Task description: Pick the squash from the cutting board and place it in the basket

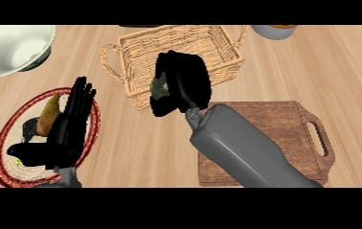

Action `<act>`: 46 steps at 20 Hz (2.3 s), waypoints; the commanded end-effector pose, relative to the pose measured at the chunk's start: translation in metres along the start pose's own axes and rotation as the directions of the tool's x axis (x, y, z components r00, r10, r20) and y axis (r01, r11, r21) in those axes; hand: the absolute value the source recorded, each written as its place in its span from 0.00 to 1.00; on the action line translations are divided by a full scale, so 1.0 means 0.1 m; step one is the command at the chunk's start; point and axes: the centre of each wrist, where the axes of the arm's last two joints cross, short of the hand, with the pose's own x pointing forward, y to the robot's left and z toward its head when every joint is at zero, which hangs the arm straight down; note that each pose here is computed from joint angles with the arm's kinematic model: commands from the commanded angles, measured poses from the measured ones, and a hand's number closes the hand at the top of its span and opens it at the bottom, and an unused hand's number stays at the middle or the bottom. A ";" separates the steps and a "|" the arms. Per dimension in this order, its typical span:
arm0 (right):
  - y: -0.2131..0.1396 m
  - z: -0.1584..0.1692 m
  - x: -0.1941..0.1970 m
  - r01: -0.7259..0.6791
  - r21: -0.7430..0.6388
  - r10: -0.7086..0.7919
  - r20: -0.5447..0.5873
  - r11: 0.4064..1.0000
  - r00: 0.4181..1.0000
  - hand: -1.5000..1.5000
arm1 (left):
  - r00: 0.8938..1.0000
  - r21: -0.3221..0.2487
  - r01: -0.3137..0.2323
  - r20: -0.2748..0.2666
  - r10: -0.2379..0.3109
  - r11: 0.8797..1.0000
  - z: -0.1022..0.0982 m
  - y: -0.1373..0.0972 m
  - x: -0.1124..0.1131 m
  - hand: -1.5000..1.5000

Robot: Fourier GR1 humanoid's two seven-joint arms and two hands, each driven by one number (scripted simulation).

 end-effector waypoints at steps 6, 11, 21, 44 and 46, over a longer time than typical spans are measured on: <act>0.31 -0.19 -0.40 0.030 0.028 -0.029 -0.019 0.999 0.999 1.00 | 1.000 -0.019 -0.012 -0.012 0.012 1.000 -0.15 -0.09 0.03 0.50; 0.22 -0.35 -0.50 0.068 0.014 -0.067 -0.034 0.998 0.997 1.00 | 1.000 -0.007 0.004 0.000 -0.004 1.000 -0.13 -0.04 -0.09 0.50; 0.51 -0.35 -1.03 0.060 0.054 -0.054 -0.111 0.997 0.992 0.00 | 1.000 -0.016 0.004 0.005 -0.004 1.000 0.00 -0.04 0.14 0.50; -0.51 -0.36 -1.08 0.221 -0.372 -0.258 -0.054 0.902 0.965 0.00 | 1.000 0.012 -0.005 -0.009 0.005 1.000 -0.02 -0.15 0.08 0.50; -0.57 -0.24 -1.10 0.260 -0.411 -0.311 -0.061 0.874 0.949 0.00 | 1.000 0.018 0.021 0.002 -0.021 1.000 -0.04 0.14 0.00 0.50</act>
